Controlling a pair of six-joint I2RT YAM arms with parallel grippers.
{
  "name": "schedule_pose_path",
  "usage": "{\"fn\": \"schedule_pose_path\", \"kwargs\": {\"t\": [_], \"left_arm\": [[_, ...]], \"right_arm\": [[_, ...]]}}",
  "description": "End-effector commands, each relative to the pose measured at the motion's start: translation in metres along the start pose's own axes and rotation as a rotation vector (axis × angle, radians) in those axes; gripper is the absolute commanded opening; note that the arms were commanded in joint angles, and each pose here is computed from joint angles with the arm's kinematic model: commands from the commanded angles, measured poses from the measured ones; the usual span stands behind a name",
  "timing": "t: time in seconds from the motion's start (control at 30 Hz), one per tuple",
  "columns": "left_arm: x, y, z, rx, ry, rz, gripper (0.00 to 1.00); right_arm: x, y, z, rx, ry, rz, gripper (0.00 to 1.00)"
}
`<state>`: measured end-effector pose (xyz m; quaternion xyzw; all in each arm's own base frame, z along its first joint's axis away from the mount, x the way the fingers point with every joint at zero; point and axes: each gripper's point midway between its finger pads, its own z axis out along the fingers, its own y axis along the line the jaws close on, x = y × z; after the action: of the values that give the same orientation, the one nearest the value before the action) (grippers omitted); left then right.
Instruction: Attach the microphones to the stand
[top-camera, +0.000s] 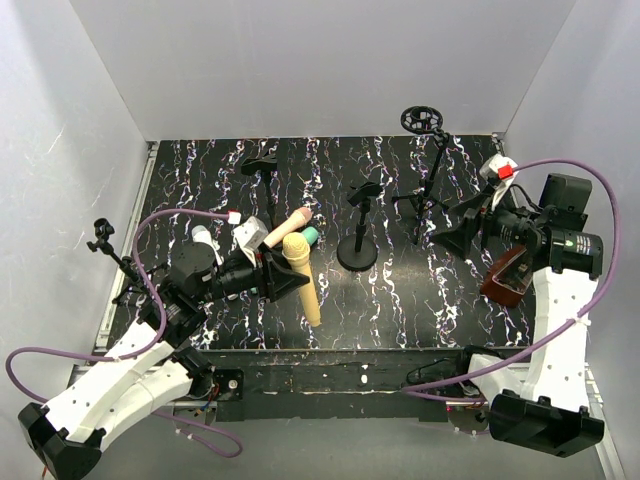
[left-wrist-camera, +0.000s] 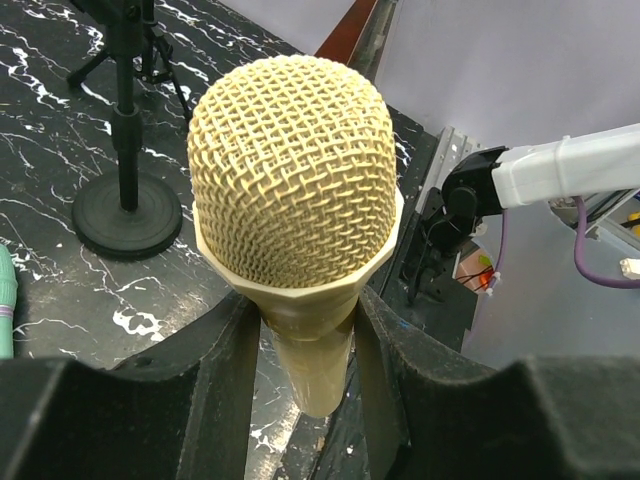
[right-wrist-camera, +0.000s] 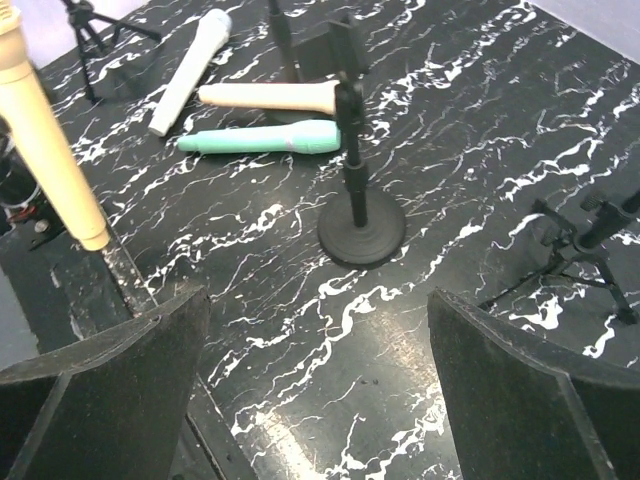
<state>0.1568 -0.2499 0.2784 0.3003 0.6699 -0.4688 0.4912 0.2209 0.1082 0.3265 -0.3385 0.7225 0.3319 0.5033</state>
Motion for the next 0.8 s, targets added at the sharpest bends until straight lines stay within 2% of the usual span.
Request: {"fn": "schedule_pose_path", "kwargs": {"t": [0.0,0.5,0.77], "left_arm": [[-0.002,0.004,-0.002,-0.018,-0.018,0.041,0.00],[-0.003,0.007,0.004,-0.018,-0.028,0.026,0.00],[-0.009,0.008,0.001,-0.050,-0.058,-0.004,0.00]], "right_arm": [[-0.003,-0.028,0.001,0.085,-0.015,-0.010,0.95],[0.009,-0.108,0.024,0.184,-0.031,-0.150,0.95],[-0.002,-0.162,0.044,0.250,-0.135,-0.152,0.94]]}}
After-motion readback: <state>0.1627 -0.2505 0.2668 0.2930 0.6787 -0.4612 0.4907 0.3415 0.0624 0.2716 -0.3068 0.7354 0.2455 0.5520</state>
